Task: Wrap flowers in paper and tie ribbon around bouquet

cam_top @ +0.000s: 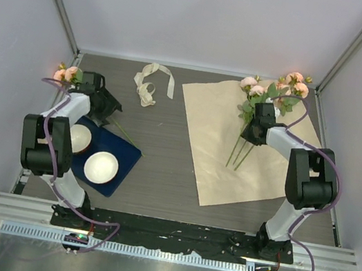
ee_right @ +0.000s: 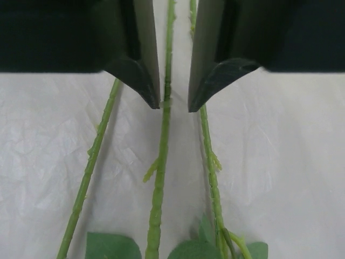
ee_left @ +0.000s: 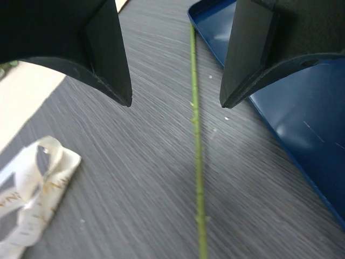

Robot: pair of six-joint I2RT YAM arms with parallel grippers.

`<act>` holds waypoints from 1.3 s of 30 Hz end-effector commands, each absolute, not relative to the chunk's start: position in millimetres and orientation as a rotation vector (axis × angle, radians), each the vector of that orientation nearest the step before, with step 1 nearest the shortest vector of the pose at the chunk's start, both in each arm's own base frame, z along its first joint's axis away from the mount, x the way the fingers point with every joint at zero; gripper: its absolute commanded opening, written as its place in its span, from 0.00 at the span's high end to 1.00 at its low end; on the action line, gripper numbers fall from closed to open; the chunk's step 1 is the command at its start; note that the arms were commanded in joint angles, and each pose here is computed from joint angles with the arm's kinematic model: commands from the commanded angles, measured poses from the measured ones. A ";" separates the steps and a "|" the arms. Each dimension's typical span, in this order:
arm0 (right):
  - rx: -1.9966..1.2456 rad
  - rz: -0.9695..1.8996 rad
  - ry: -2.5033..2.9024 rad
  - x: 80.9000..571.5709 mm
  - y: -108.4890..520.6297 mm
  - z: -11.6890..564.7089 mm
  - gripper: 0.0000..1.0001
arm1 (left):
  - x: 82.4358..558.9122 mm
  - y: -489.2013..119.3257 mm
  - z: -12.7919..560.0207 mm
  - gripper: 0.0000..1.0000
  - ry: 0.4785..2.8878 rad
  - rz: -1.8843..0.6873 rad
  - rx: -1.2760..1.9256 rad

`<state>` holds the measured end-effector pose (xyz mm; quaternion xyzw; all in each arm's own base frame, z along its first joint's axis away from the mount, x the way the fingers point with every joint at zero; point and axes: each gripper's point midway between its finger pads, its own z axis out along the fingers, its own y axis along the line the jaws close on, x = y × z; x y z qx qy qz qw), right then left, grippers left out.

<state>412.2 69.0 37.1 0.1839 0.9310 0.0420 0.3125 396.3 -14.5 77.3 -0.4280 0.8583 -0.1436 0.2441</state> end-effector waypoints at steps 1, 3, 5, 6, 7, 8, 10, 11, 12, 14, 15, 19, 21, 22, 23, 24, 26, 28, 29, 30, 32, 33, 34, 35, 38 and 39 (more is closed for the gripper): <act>0.447 0.115 2.392 426.4 73.6 62.9 0.58 | 407.3 4.8 72.8 0.30 2.308 -0.299 -1.229; 0.433 0.088 2.385 423.4 72.9 72.8 0.47 | 411.9 11.8 64.4 0.31 2.302 -0.249 -1.239; 0.415 0.061 2.344 423.0 70.7 94.1 0.44 | 417.8 16.1 64.1 0.33 2.287 -0.230 -1.248; 0.405 0.048 2.344 419.1 70.3 99.3 0.43 | 420.3 20.0 61.8 0.35 2.278 -0.201 -1.255; 0.389 0.047 2.335 417.1 74.1 106.0 0.43 | 424.5 20.8 58.1 0.36 2.279 -0.192 -1.258; 0.379 0.042 2.303 414.6 73.9 120.9 0.43 | 426.8 22.4 54.2 0.37 2.278 -0.185 -1.270; 0.343 0.052 2.294 406.4 83.4 131.2 0.41 | 433.8 21.2 43.4 0.39 2.300 -0.183 -1.279; 0.332 0.060 2.284 404.0 86.4 137.1 0.40 | 434.9 22.2 39.2 0.40 2.307 -0.175 -1.287; 0.321 0.085 2.265 399.9 90.5 148.7 0.39 | 436.6 22.1 35.5 0.44 2.316 -0.172 -1.291; 0.293 0.138 2.254 396.0 100.5 158.8 0.35 | 440.7 23.4 27.5 0.49 2.342 -0.153 -1.287; 0.265 0.200 2.242 392.8 109.5 168.6 0.34 | 442.0 24.0 25.5 0.53 2.348 -0.147 -1.277; 0.179 0.336 2.213 388.2 136.0 190.5 0.30 | 456.2 18.6 33.8 0.80 2.337 -0.220 -1.221; 0.104 0.426 2.202 386.3 157.2 195.6 0.27 | 463.2 6.7 55.6 1.00 2.328 -0.322 -1.172; 0.012 0.560 2.226 377.8 180.9 193.7 0.26 | 466.4 1.1 67.7 1.00 2.311 -0.368 -1.140; -0.034 0.625 2.229 374.1 192.9 193.5 0.24 | 468.7 -15.7 83.9 1.00 2.308 -0.495 -1.083; -0.103 0.710 2.223 367.8 213.0 195.4 0.24 | 478.1 -26.9 120.6 1.00 2.225 -0.585 -0.989; -0.225 0.886 2.230 350.8 247.1 195.7 0.21 | 474.7 -50.6 150.7 1.00 2.193 -0.706 -0.869; -0.342 1.005 2.189 334.3 283.6 204.9 0.20 | 460.6 -85.7 195.1 1.00 2.144 -0.838 -0.704; -0.374 1.031 2.192 328.6 297.0 202.6 0.20 | 450.3 -106.5 205.8 1.00 2.143 -0.876 -0.642; -0.405 1.047 2.173 324.9 307.8 205.8 0.19 | 440.4 -133.5 218.9 1.00 2.129 -0.938 -0.552; -0.486 1.090 2.155 309.0 334.2 209.8 0.19 | 417.2 -157.1 234.2 1.00 2.104 -0.989 -0.467; -0.497 1.108 2.142 305.4 341.3 213.1 0.19 | 405.5 -176.5 236.5 1.00 2.115 -1.016 -0.421; -0.498 1.121 2.135 303.1 345.3 215.0 0.19 | 394.4 -184.0 241.6 1.00 2.104 -1.032 -0.393; -0.488 1.147 2.113 302.9 348.8 220.3 0.19 | 389.1 -191.5 244.4 1.00 2.097 -1.048 -0.374; -0.468 1.167 2.093 301.2 348.5 222.1 0.19 | 370.1 -215.4 250.1 1.00 2.096 -1.089 -0.317; -0.453 1.179 2.104 299.1 348.1 219.0 0.19 | 364.2 -225.5 254.2 1.00 2.096 -1.103 -0.286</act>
